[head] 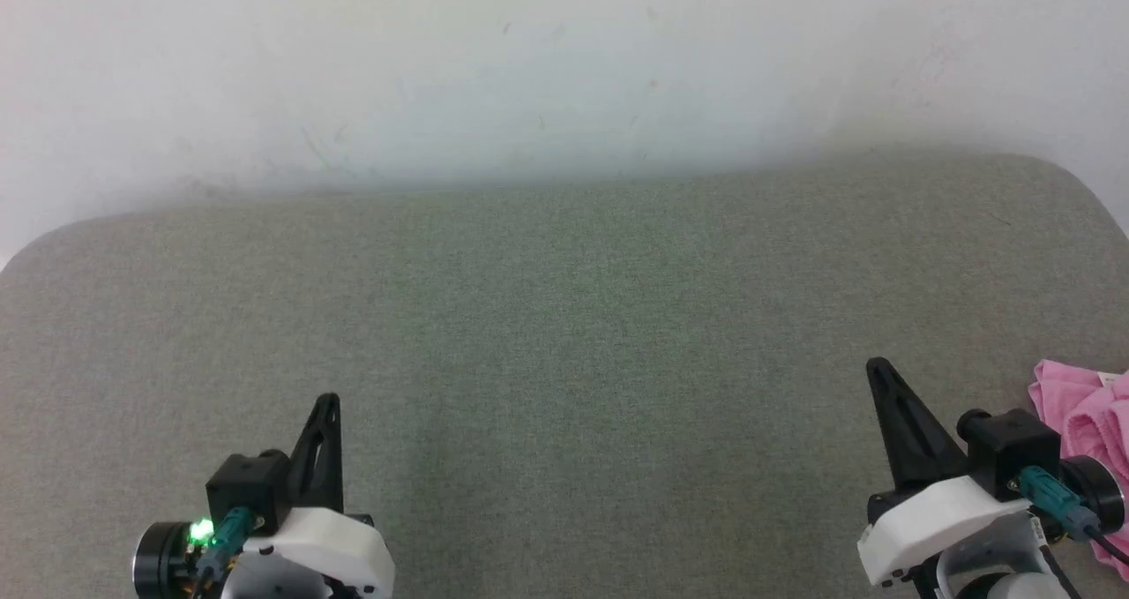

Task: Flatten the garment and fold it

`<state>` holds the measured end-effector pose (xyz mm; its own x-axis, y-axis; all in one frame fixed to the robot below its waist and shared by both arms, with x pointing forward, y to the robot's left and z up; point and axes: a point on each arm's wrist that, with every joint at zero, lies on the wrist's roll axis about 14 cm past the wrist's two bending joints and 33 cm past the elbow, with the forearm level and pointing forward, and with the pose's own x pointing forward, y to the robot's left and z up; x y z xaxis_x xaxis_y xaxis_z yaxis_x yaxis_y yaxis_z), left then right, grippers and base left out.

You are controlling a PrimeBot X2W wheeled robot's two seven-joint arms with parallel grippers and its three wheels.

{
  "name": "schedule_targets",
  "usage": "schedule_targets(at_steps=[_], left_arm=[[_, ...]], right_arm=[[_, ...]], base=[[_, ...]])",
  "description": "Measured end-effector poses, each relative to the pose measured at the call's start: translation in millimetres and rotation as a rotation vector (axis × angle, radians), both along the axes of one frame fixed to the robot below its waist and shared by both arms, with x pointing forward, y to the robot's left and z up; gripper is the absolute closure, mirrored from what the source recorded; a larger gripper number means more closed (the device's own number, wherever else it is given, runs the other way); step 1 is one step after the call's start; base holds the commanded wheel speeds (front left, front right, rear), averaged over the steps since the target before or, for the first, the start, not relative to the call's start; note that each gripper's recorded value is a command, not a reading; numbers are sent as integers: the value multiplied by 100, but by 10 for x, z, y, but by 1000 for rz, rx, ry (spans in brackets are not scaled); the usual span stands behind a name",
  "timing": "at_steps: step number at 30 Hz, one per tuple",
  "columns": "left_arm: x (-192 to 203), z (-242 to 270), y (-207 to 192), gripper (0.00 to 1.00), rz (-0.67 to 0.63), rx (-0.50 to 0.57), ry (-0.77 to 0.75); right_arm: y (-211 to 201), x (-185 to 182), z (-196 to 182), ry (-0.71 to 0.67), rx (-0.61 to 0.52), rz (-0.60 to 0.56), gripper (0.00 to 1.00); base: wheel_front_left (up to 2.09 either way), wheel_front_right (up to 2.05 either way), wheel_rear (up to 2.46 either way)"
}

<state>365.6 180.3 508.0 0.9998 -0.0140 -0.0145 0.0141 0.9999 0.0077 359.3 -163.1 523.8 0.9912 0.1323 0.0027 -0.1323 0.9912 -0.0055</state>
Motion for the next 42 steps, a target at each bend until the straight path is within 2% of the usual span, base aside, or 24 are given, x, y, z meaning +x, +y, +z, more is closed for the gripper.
schedule_targets(at_steps=[42], left_arm=[[43,141,-16,100,9,40,3]], right_arm=[[32,91,-7,15,-42,0,100]], base=[[0,0,0]])
